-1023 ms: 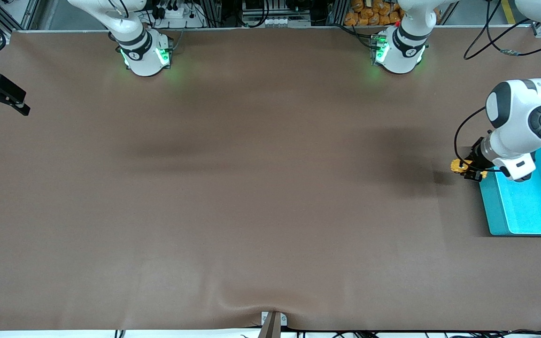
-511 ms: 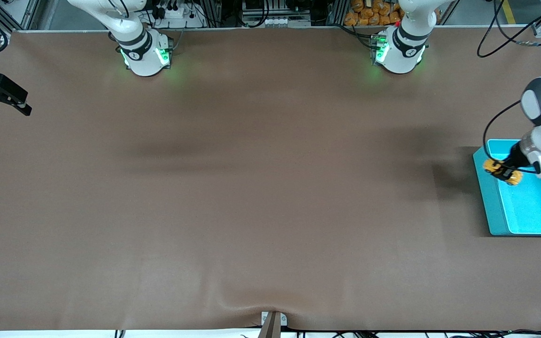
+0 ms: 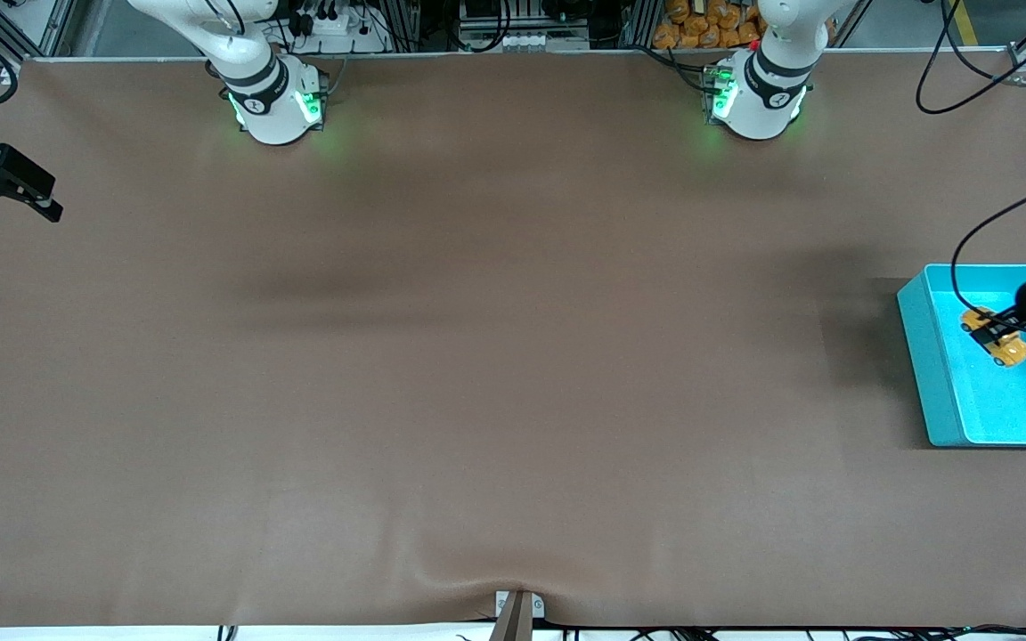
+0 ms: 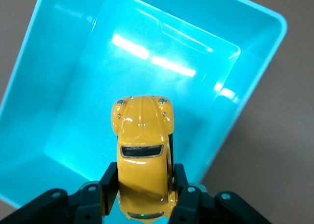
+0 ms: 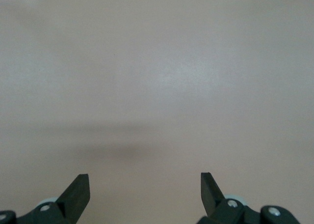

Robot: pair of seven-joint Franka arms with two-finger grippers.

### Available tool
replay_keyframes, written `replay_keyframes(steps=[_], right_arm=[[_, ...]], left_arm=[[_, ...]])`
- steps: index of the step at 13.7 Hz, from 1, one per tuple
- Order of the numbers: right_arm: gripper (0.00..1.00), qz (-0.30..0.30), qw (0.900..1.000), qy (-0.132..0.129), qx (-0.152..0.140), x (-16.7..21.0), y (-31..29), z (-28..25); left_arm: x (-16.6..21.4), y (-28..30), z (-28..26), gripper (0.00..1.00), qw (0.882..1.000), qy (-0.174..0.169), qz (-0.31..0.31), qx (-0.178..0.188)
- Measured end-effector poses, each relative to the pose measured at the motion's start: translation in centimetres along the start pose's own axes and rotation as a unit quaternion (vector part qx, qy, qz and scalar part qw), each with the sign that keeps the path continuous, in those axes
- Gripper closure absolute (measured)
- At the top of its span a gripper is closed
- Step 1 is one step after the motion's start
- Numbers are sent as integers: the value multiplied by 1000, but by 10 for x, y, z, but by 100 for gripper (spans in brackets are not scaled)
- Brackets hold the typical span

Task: Wind and store yellow beetle car
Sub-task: 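Carry the car into the cyan box with the left gripper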

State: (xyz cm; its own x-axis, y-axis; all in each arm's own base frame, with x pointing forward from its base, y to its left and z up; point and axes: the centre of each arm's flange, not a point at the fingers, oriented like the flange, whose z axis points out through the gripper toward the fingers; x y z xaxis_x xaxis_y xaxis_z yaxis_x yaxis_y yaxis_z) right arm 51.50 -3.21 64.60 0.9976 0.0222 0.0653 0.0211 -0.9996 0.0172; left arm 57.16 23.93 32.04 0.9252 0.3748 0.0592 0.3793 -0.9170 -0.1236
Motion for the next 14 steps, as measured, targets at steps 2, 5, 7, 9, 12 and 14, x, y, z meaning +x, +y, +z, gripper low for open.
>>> replay_keyframes(steps=[2,5,7,9,12,14], right_arm=[[0,0,1000,0,0,0,0,0],[0,0,1000,0,0,0,0,0],[0,0,1000,-1,0,0,0,1],[0,0,1000,-1,0,1,0,1],[0,0,1000,-1,0,1,0,1],[0,0,1000,-1,0,1,0,1]], left_arm=[[13,-15,14,51,999,-3,51,-3],[28,-33,36,51,994,-8,107,-10],[34,-39,56,53,992,-15,126,-16],[38,-38,77,53,990,-19,137,-21],[39,-42,99,53,989,-21,146,-26],[38,-47,105,53,987,-19,156,-27]])
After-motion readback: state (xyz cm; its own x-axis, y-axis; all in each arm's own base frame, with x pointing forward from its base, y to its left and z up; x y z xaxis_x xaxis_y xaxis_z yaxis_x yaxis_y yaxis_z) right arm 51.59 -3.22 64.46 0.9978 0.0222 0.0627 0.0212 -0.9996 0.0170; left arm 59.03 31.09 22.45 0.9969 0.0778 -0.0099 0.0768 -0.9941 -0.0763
